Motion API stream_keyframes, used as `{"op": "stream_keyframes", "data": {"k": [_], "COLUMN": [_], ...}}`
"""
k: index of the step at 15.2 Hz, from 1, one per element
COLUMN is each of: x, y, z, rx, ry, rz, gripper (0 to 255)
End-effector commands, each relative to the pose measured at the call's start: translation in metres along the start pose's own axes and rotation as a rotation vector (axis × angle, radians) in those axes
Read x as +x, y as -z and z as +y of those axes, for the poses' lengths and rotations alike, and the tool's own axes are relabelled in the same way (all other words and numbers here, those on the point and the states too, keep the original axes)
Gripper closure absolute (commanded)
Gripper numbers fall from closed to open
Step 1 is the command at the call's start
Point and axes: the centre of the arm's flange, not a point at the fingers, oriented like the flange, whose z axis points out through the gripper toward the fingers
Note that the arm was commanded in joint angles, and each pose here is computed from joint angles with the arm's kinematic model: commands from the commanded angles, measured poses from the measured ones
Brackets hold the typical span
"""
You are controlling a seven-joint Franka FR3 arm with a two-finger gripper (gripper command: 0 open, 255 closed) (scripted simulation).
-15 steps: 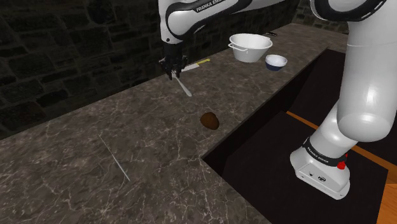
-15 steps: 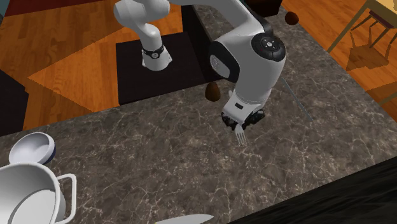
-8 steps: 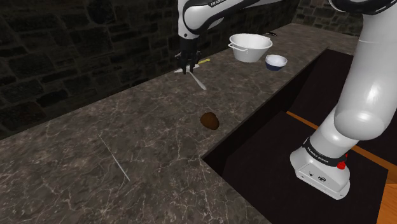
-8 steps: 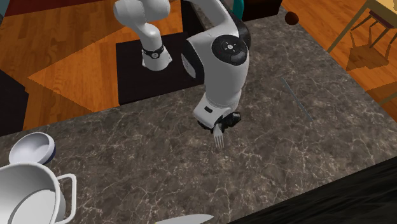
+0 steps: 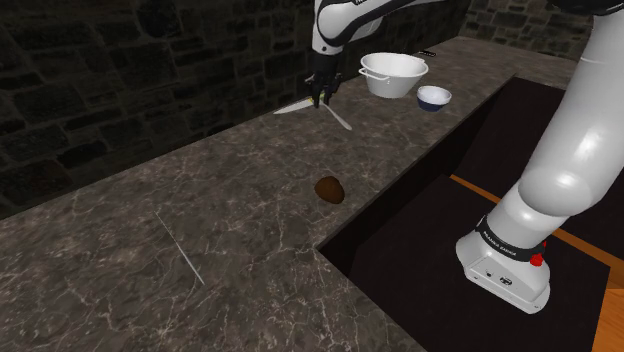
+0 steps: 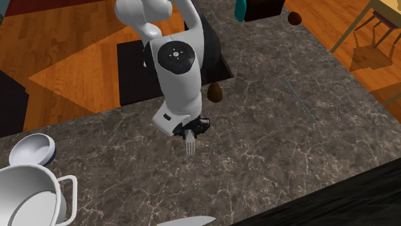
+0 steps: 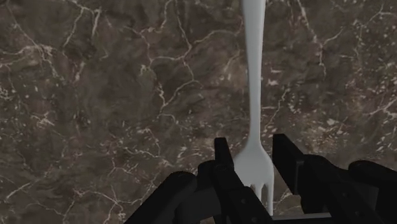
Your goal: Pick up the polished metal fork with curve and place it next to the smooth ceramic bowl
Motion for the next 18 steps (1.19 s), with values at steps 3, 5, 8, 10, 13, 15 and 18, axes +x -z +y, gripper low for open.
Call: {"op": "stream_keyframes", "data": {"k": [3, 5, 8, 10, 13, 15, 18], "x": [0.001, 0.003, 0.007, 0.009, 0.012, 0.014, 0.017], "y": [0.001, 0.002, 0.002, 0.003, 0.004, 0.004, 0.005], "z": [0.054, 0.08, 0.12, 0.146, 0.186, 0.212, 0.251], "rx": [0.001, 0.001, 0.001, 0.001, 0.001, 0.001, 0.001], "ry": [0.001, 0.001, 0.001, 0.001, 0.001, 0.001, 0.001], "rz": [0.0, 0.0, 0.0, 0.0, 0.0, 0.0, 0.0], "gripper": [255, 255, 255, 255, 255, 255, 255]}}
